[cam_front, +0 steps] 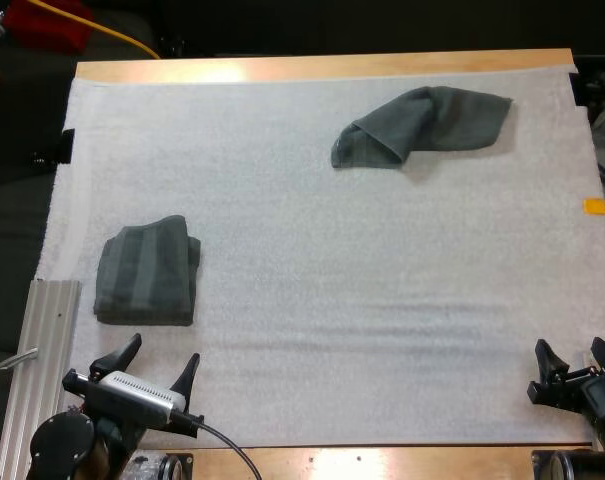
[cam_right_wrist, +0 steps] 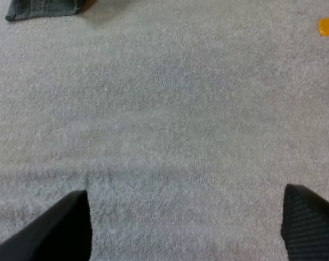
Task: Pick towel from pile, fold and stack
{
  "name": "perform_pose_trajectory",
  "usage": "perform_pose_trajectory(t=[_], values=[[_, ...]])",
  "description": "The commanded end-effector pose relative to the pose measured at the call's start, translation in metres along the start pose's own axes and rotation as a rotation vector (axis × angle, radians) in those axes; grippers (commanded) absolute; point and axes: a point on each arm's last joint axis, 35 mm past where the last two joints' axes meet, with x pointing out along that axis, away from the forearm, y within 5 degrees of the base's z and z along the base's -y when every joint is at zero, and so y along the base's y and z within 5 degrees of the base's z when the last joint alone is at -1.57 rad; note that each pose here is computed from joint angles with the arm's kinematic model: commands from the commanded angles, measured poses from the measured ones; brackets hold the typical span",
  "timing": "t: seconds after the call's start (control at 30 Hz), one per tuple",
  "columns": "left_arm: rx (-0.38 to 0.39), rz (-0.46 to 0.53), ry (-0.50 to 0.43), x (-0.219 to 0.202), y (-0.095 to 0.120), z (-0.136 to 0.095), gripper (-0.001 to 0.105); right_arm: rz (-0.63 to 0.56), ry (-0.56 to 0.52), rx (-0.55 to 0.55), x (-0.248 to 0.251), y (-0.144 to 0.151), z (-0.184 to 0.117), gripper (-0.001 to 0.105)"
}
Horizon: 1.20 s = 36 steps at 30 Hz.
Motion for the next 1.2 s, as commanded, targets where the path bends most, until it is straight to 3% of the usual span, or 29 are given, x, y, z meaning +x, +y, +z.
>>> perform_pose_trajectory(t=[0.0,0.23,0.47,1.0,1.17], values=[[0.0,-0.008,0.007,0.002,0.0,0.001,0.069,-0.004,-0.011,-0.008,-0.001,-0.001,0.003,0.07],[0.01,-0.01,-0.031,-0.008,-0.003,0.01,0.069,-0.008,-0.068,-0.014,-0.02,-0.002,0.023,0.07],[0.027,-0.054,-0.078,-0.019,-0.008,0.022,0.069,0.089,-0.038,-0.019,-0.021,-0.005,0.051,0.07],[0.112,-0.244,0.031,0.003,-0.016,0.069,0.069,0.31,-0.033,-0.007,-0.006,-0.01,0.091,0.07],[0.175,-0.287,0.05,0.01,-0.02,0.081,0.069,0.374,-0.043,-0.001,0.0,-0.01,0.099,0.07]])
